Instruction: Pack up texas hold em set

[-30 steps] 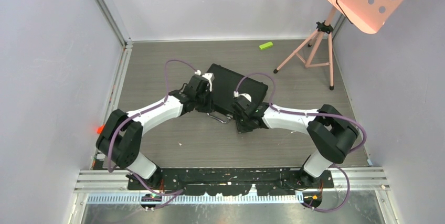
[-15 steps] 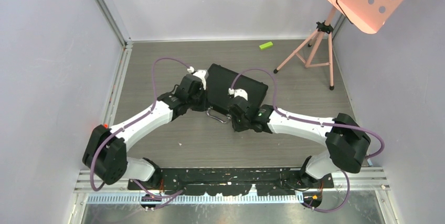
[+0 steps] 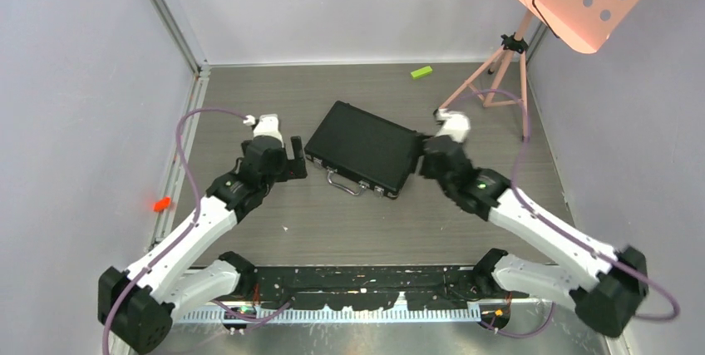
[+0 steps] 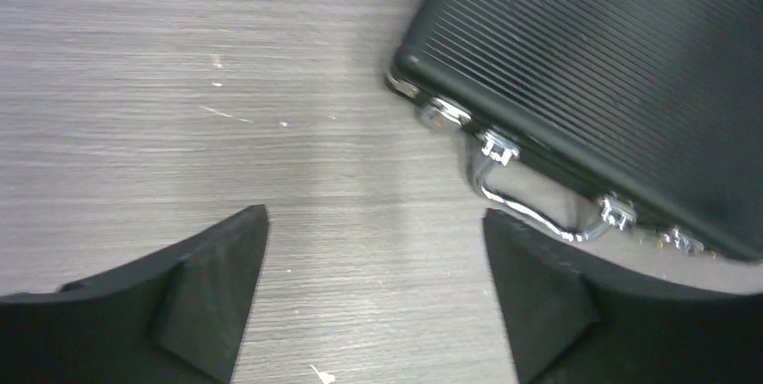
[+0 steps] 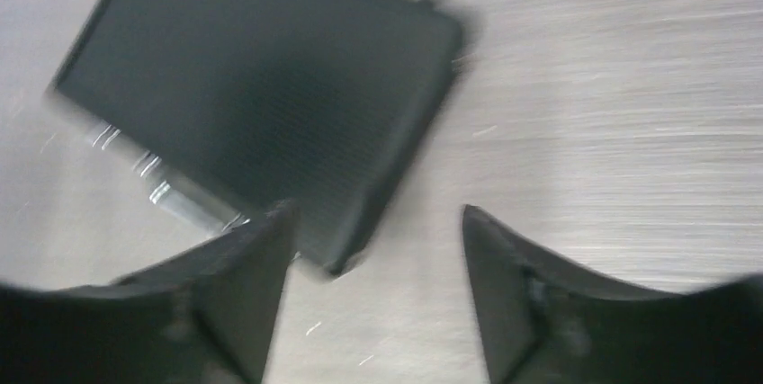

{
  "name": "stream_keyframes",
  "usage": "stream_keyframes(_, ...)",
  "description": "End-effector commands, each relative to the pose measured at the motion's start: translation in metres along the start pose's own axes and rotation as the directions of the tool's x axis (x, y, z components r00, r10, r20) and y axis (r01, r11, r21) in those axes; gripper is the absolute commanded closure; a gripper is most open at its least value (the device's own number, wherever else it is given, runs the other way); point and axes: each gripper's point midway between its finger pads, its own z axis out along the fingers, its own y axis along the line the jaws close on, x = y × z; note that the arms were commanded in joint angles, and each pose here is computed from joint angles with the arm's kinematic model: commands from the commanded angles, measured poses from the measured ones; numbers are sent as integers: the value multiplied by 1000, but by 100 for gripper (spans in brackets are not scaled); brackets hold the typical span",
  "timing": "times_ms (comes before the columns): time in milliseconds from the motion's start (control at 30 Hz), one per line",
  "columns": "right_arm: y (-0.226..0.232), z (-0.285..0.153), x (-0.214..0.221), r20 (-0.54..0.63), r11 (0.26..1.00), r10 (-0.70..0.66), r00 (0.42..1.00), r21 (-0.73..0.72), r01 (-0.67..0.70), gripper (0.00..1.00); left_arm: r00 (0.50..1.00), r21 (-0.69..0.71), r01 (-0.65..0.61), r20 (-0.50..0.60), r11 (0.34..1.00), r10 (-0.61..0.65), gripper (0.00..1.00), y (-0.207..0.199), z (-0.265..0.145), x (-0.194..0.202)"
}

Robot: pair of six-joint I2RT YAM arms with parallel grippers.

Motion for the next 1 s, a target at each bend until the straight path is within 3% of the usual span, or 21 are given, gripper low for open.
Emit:
stream_keyframes(0, -103, -15, -36, 186, 950, 141, 972, 250, -186, 10, 992, -211, 36, 128, 977, -9, 1, 45, -9, -13)
stream_keyframes(33, -134, -23, -43, 262, 909, 163, 951, 335, -248, 3, 988, -240, 29, 155, 970, 9, 0, 51, -9, -15)
stream_keyframes(133, -184, -45, -51, 446, 786, 188, 875, 466, -406, 1, 963, -250, -63, 237, 966, 124, 0, 57, 0, -21)
stream_keyframes(233, -198, -40, -47, 526, 771, 163, 835, 460, -441, 0, 929, -243, -125, 311, 962, 200, 0, 56, 5, -26)
stream_keyframes(367, -211, -36, -39, 558, 779, 41, 829, 502, -377, 1, 908, -317, -140, 336, 938, 249, 0, 70, 22, -25)
stream_keyframes(467, -223, -31, -36, 573, 768, 15, 819, 518, -376, 1, 907, -378, -109, 340, 919, 247, 0, 89, 34, -24)
stream_keyframes(533, -225, -19, -39, 600, 782, 14, 800, 492, -383, 0, 879, -388, -89, 402, 917, 255, 0, 96, 38, -26)
stream_keyframes(633, -245, -7, -27, 593, 700, 22, 805, 566, -436, 0, 860, -356, -55, 457, 933, 226, 0, 109, 51, -19)
stream_keyframes(700, -252, 15, -11, 510, 687, -24, 860, 633, -356, 1, 872, -357, -53, 439, 932, 218, 1, 118, 62, -14)
stream_keyframes(733, -251, 19, -17, 558, 702, -21, 830, 599, -385, 1, 869, -361, -65, 438, 930, 230, 1, 119, 66, -14)
stream_keyframes(767, -255, 29, -5, 523, 701, -40, 851, 622, -349, 2, 862, -351, -109, 433, 930, 264, 1, 115, 69, -16)
stream_keyframes(800, -257, 27, -18, 600, 710, -33, 799, 577, -404, 3, 854, -347, -137, 433, 928, 288, 3, 114, 71, -17)
stream_keyframes(833, -261, 35, -11, 568, 713, -57, 821, 599, -365, 7, 848, -353, -148, 436, 924, 302, 5, 116, 74, -19)
stream_keyframes(867, -257, 40, -24, 606, 754, -58, 793, 548, -363, 10, 847, -349, -165, 429, 922, 314, 5, 117, 79, -15)
stream_keyframes(967, -260, 64, -16, 543, 765, -98, 834, 577, -286, 14, 831, -327, -181, 454, 928, 322, 5, 118, 93, -7)
